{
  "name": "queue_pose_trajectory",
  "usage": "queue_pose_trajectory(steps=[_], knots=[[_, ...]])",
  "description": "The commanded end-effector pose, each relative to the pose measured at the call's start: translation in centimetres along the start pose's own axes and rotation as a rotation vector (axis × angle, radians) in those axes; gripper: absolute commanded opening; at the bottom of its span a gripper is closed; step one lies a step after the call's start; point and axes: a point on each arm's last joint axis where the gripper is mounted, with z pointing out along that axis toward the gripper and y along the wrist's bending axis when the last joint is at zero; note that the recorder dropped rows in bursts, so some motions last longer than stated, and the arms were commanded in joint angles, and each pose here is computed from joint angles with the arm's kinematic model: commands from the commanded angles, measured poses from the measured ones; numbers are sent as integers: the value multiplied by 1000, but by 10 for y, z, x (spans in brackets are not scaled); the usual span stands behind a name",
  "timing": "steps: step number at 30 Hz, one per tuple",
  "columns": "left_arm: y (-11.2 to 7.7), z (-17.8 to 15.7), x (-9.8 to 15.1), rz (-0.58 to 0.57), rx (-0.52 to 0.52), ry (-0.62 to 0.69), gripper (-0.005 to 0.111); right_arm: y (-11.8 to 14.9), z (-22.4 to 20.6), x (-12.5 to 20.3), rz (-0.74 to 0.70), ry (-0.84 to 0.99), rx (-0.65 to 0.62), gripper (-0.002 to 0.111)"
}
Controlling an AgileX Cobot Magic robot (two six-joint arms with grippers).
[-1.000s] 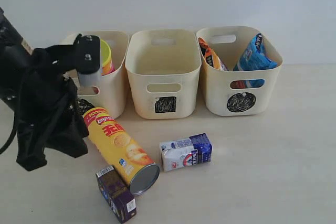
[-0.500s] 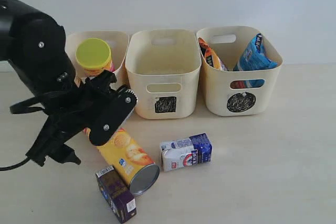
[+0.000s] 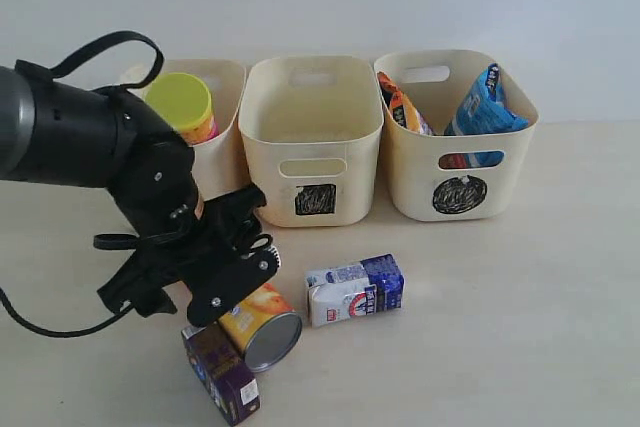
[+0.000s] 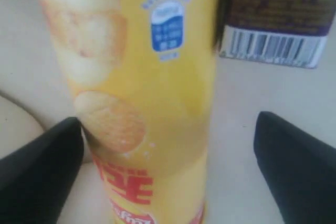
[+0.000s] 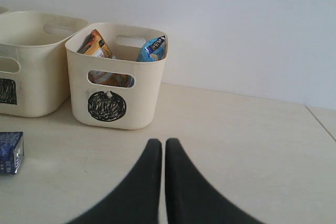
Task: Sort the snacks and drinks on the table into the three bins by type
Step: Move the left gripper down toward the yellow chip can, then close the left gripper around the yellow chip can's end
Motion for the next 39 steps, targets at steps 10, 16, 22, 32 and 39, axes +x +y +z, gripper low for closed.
queue_pose_trajectory(steps=[10, 16, 22, 32, 39], knots=[[7, 30, -6, 71, -80, 8, 77, 0, -1, -1, -11, -11, 5, 0], [7, 30, -6, 71, -71, 8, 34, 0, -1, -1, -11, -11, 5, 0], [8, 19, -3, 67, -85, 18, 7, 0, -1, -1, -11, -11, 5, 0], [10, -26, -8, 85, -87, 42, 7, 0, -1, -1, -11, -11, 5, 0], [13, -65, -25, 124, -121, 46, 7, 0, -1, -1, -4, -11, 4, 0]])
